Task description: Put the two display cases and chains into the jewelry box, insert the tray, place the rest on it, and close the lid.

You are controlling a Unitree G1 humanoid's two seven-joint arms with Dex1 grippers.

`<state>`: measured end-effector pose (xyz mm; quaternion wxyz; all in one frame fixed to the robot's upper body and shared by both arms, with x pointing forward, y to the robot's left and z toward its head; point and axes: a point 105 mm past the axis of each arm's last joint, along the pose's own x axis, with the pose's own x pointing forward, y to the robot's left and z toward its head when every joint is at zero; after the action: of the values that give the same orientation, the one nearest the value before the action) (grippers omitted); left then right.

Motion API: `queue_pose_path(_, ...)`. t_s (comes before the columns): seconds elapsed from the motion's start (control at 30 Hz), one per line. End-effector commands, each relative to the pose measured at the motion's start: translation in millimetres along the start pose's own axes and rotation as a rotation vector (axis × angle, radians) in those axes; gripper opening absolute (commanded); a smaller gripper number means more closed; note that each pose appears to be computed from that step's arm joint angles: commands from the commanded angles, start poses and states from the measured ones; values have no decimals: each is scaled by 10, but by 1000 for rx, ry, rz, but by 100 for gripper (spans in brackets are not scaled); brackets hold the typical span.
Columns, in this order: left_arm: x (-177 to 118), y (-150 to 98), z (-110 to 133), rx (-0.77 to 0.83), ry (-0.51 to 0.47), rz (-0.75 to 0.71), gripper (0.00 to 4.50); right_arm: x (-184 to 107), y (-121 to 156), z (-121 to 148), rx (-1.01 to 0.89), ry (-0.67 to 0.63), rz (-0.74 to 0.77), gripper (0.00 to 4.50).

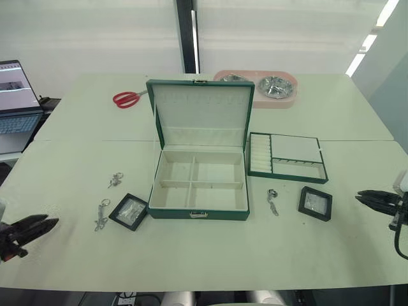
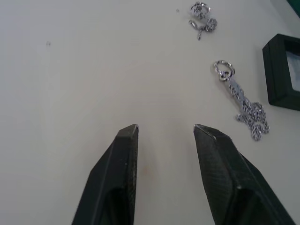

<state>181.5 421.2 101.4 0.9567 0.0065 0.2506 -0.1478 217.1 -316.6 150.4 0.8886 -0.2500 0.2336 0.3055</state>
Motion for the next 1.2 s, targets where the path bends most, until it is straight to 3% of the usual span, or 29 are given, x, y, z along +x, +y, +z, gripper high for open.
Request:
queue_pose_path(0.03,-140,79,58,28,1,31,311,-182,-51,-39,-16,41,-8,162)
queue_pose_path(0.17,-149,71,39,23,10,24,438,-217,-34,-110,11,61,6,272)
queue_pose_path(0.37,-144,63,39,26,14,17,450,-212,-19,-108,12,67,21,446)
queue_pose_path(0.73,-87,-18,53,44,2,-14,450,-172,-22,46,-6,19,33,446)
queue_pose_path(0.9,-47,-103,57,39,-32,-26,450,65,105,683,-70,-182,143,446)
queue_pose_path(1.2,32,-331,6,48,-129,41,450,459,705,1683,-182,-413,521,446)
